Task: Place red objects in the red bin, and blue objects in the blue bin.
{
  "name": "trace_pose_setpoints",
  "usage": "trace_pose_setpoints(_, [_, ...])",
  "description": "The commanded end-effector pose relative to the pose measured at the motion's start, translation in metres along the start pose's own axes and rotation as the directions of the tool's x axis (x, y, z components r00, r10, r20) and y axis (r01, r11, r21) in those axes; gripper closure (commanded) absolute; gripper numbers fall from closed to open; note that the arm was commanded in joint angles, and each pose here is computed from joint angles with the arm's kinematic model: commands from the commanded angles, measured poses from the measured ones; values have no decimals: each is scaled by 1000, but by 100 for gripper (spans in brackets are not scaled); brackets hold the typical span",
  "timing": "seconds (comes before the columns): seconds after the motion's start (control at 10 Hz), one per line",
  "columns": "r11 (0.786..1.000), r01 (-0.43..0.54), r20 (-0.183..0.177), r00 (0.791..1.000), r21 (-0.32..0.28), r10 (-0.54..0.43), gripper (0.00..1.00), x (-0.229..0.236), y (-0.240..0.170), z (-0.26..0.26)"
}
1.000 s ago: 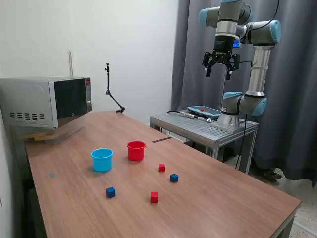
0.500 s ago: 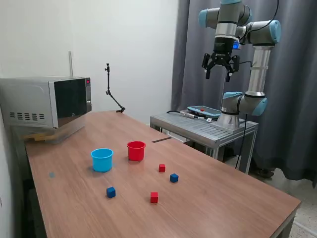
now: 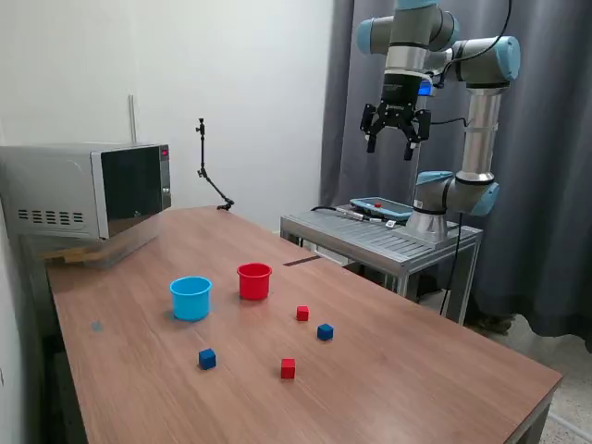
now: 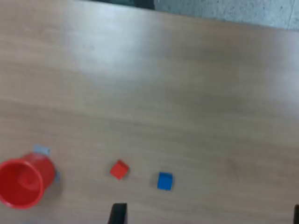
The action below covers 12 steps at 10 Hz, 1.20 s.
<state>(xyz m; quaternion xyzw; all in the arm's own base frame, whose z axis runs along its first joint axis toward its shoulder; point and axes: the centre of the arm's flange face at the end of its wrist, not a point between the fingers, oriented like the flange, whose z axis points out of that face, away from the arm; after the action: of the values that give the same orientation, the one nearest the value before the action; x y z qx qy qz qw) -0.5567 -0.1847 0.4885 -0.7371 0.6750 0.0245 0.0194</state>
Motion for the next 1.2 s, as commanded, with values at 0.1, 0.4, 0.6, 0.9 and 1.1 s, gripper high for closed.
trace_pose_setpoints(0.1, [999,54,-2,999,-3,-54,0,-15,60,21])
trace_pose_setpoints(0.4, [998,52,-2,999,-24,-52,0,-17,145,59])
trace_pose_setpoints(0.6, [998,55,4,998,-40,-55,0,-18,188,75])
trace_pose_setpoints(0.9, [990,137,8,991,-24,-137,0,-19,210,104])
trace_pose_setpoints(1.1, [992,123,5,992,-5,-123,0,-30,229,134])
